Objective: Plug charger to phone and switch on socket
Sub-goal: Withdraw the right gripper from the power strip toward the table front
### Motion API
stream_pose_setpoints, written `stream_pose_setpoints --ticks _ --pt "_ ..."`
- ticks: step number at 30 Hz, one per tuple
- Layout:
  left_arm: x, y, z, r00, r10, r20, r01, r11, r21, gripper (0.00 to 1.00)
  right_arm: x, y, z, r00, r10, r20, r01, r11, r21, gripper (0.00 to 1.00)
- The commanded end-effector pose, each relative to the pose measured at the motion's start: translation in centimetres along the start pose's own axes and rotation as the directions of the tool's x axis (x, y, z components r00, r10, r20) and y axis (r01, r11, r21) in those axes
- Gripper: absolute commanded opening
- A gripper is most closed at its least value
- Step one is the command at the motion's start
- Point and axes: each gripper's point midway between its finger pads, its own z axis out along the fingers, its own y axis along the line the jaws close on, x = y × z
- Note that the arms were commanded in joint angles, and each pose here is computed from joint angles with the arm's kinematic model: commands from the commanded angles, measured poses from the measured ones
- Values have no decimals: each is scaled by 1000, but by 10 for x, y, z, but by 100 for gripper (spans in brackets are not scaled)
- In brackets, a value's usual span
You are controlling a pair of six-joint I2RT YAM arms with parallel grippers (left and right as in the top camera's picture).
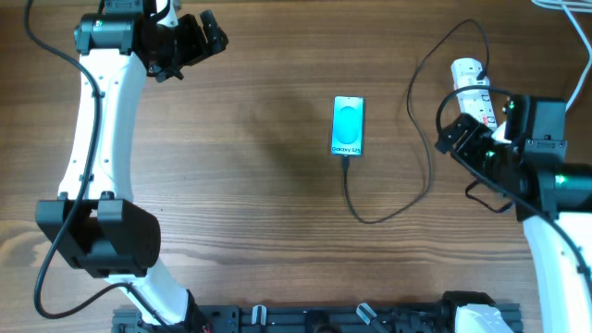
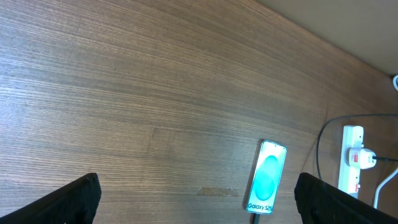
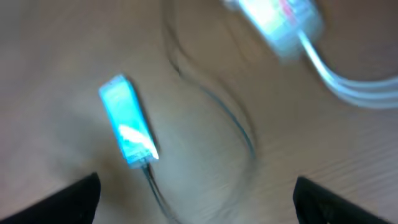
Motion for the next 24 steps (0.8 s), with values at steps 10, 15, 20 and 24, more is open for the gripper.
stream_pose_setpoints --ticks 10,15,20,24 --pt "1 4 3 1000 11 -6 -11 1000 -7 100 35 21 -61 604 -255 755 594 776 -212 100" --pt "1 4 3 1000 11 -6 -11 1000 -7 100 49 16 -62 451 -295 842 682 723 -111 100" --pt "1 4 3 1000 11 -6 -11 1000 -7 100 60 24 -60 311 -371 875 772 636 -5 100" --pt "1 4 3 1000 11 -6 -11 1000 -7 100 67 25 -49 268 -358 895 788 616 10 100"
